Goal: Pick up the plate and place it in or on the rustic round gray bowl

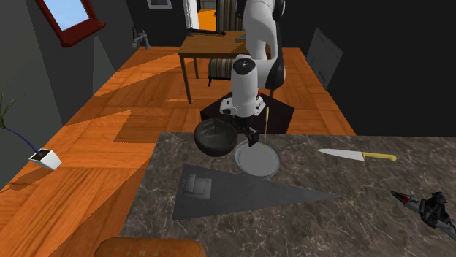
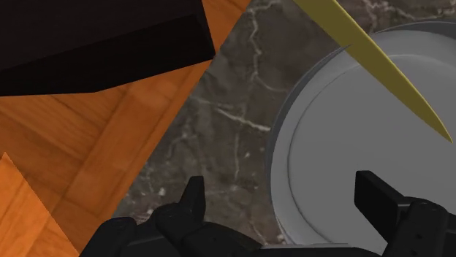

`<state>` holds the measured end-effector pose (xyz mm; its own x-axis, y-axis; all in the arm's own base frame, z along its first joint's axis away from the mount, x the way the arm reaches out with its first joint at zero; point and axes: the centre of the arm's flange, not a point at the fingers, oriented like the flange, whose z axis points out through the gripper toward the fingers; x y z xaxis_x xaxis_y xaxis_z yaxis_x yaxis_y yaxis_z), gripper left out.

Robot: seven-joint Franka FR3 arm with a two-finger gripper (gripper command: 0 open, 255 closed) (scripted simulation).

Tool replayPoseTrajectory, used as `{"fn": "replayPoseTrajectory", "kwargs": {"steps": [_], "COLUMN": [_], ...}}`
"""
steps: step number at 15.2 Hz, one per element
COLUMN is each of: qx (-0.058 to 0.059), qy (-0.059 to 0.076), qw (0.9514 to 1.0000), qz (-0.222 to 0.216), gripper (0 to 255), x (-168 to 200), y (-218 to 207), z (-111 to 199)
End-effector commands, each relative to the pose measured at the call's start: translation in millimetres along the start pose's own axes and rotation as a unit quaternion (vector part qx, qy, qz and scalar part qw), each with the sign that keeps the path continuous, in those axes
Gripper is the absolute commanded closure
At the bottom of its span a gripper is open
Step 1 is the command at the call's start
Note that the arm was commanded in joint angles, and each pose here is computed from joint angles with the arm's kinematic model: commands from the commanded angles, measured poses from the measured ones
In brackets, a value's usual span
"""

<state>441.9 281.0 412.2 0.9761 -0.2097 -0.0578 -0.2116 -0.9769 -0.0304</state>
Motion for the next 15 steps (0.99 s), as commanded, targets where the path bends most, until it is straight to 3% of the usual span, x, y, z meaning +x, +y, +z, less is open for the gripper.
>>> {"fn": "replayPoseTrajectory", "kwargs": {"steps": [1, 11, 12, 15], "qx": [-0.001, -0.001, -0.001, -0.001], "qy": [-0.001, -0.001, -0.001, -0.001], "qw": [1.0, 1.0, 1.0, 1.0], "qz": [0.003, 0.003, 0.002, 0.002], "gripper": [0, 0, 255, 255], "x": [2.4, 2.3, 2.4, 4.4], "y": [1.9, 1.9, 1.9, 1.7], "z": [13.6, 21.9, 21.6, 23.0]}}
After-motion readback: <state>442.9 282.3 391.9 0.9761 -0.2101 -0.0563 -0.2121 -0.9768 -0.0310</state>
